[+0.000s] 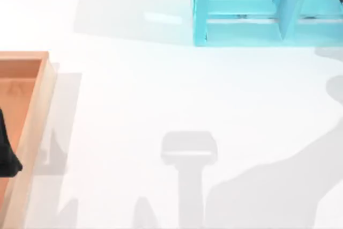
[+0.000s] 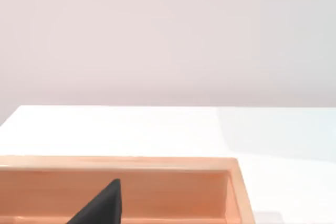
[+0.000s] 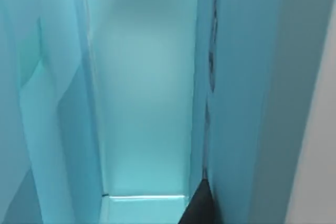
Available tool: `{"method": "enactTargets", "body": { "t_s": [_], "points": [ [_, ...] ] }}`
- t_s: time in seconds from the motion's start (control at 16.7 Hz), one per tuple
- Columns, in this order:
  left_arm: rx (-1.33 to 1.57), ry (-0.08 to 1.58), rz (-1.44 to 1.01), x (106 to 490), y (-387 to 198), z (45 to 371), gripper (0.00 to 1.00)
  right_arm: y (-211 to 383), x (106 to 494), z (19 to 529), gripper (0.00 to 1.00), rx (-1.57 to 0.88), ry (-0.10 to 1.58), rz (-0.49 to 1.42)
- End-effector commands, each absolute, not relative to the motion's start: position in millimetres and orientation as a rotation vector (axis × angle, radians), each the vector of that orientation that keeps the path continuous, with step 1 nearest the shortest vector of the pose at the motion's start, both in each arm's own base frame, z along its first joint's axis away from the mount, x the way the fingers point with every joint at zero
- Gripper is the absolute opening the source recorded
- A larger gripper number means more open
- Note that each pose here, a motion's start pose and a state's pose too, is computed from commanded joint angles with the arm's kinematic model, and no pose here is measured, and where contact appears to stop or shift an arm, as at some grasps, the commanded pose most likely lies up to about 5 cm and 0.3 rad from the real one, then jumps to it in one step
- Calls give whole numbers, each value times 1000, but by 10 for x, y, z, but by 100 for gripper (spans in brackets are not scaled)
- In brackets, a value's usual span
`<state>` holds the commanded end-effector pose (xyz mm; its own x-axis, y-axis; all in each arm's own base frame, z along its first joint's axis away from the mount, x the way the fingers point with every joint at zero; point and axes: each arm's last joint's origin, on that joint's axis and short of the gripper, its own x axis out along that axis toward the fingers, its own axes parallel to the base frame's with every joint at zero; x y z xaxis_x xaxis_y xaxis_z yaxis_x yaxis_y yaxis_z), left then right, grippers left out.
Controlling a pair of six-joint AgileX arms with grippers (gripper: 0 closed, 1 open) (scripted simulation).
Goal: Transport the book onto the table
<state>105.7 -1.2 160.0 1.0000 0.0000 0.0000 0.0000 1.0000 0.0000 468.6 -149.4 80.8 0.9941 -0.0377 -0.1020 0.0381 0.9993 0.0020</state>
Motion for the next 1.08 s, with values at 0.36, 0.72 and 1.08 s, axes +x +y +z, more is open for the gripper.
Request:
{"method": "enactTargets", "body": {
  "t_s": [0.36,0.72,1.08],
  "points": [
    [0,0,0,1057,-12,1600,100,-1494,4686,808,0,4,102,-38],
    [0,0,0,1057,-12,1600,100,-1590,4589,1012,0,7,101,-50],
    [0,0,0,1057,-12,1600,100,-1712,3944,2019,0,7,91,-55]
  ]
}}
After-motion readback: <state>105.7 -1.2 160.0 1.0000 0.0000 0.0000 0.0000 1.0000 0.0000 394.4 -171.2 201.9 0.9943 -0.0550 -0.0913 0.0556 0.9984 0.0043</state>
